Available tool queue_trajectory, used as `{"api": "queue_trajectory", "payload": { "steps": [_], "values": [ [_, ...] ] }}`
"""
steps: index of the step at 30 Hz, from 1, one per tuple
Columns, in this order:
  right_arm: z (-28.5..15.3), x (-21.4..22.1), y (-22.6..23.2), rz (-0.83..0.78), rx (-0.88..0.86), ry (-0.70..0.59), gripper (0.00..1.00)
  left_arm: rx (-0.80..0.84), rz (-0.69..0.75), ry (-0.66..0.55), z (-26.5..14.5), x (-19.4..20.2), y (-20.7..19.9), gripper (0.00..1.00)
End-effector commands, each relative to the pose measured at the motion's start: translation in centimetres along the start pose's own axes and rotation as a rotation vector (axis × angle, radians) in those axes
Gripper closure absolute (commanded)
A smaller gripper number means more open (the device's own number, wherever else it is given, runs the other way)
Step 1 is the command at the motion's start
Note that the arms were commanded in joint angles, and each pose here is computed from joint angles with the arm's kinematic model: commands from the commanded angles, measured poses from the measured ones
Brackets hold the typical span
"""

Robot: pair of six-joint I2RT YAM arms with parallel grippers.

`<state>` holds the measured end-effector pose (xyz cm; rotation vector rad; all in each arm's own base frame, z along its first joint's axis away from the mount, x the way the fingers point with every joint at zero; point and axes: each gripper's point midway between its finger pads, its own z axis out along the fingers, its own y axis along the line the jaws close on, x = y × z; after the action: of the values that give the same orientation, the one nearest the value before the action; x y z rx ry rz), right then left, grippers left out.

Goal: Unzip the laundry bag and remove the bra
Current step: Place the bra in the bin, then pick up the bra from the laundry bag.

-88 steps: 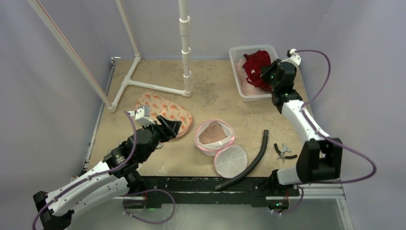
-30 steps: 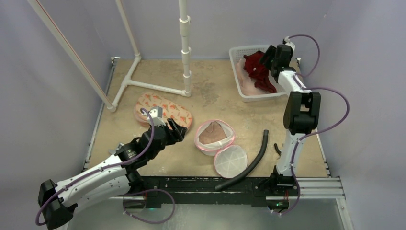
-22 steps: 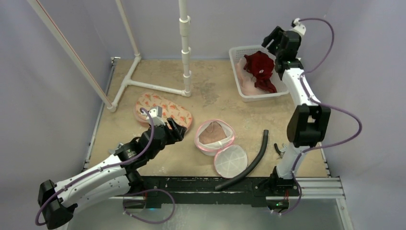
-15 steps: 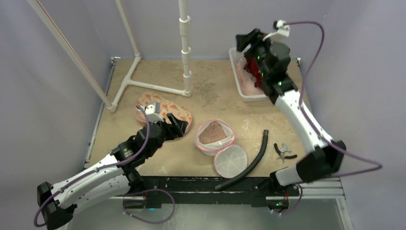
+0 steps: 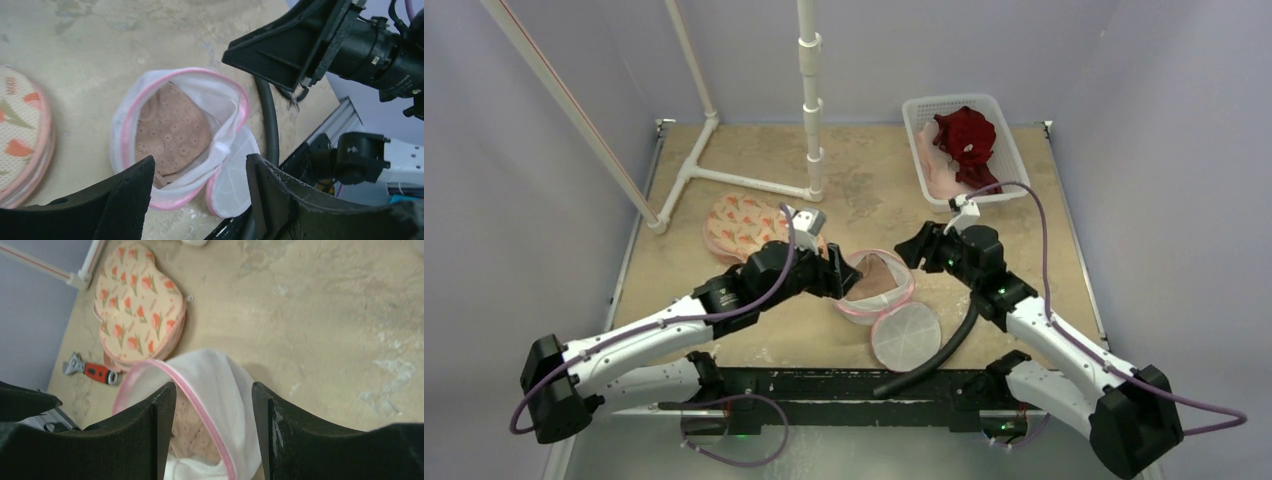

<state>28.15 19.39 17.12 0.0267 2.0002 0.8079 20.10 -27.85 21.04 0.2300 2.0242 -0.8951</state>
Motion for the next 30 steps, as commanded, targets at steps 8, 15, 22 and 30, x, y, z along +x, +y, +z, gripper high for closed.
{"api": "queue_trajectory", "payload": {
  "steps": [8,15,22,30],
  "values": [
    [-2.3,1.1,0.9,-0.038,-0.093,-0.031,0.41,-0.120,0.061,0.068,3.7,3.1,-0.3,0.37],
    [-4.0,-0.1,3.9,-0.135,-0.171,-0.017,0.42,-0.313,-0.009,0.023,2.8,3.3,4.5,0.33],
    [-3.4,2.2,7.0,-0.205,-0.199,0.069,0.45,-0.316,-0.064,0.082,3.8,5.3,6.3,0.36],
    [-0.2,5.8,5.8,-0.216,-0.067,0.138,0.43,-0.300,-0.094,0.125,4.6,8.0,7.4,0.60]
  ]
}}
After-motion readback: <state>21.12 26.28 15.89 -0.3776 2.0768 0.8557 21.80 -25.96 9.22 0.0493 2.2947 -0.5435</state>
